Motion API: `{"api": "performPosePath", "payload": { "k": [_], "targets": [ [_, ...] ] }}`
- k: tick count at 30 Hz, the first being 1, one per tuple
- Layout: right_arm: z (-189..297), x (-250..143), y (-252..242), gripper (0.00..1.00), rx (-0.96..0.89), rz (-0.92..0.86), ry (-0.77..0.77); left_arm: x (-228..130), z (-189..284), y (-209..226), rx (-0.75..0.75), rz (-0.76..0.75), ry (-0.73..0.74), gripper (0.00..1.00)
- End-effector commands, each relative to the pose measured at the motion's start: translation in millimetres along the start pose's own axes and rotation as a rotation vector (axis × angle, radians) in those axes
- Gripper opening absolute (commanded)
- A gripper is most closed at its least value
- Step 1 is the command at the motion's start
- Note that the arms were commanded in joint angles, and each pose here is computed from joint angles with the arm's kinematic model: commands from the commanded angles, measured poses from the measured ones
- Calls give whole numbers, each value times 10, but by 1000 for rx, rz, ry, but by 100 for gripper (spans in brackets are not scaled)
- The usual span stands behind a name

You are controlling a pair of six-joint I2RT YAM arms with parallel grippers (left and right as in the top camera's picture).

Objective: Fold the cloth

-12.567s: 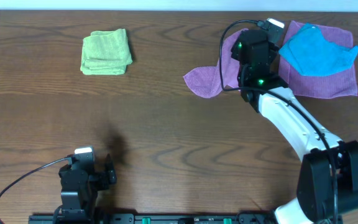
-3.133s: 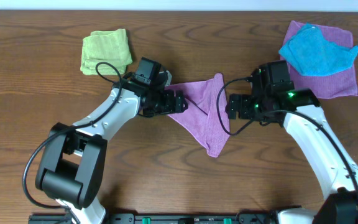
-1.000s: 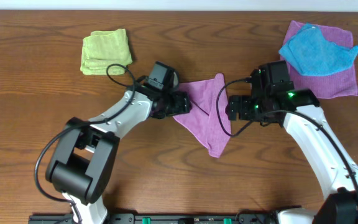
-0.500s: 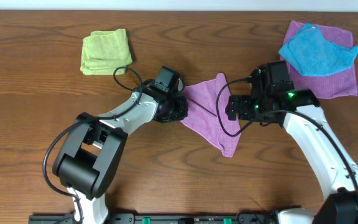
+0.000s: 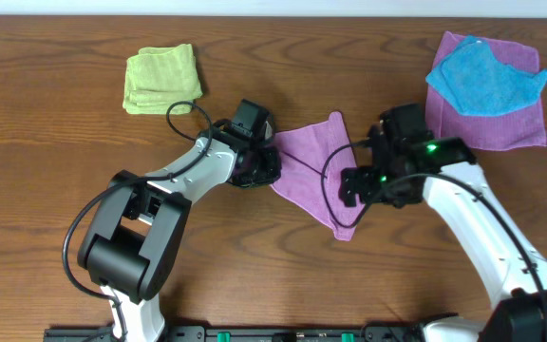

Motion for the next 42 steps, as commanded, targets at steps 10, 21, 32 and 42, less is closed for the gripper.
{"api": "performPosePath", "payload": {
  "k": [10, 21, 32, 42],
  "targets": [
    [-395, -401, 504, 88, -4, 204, 113, 71, 18, -60, -12, -18, -14, 6],
    [-783, -663, 275, 72, -88, 171, 171, 79, 18, -70, -16, -20, -17, 6],
    [-785, -551, 310, 70, -79, 154, 126, 81, 19, -73, -17, -20, -18, 6],
    [-705, -328, 417, 68, -56, 166, 61, 87, 18, -69, -14, -20, -21, 6]
  ]
}}
Point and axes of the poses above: each gripper's point midway between its finger pads, its own z axis back along the fingers, its own y axis along the line the jaws close on, x = y × z, the point moved 1 cm from there along z, back along the fingers, and after that the axes turned 11 degrees about z, right-handed, at the moved point
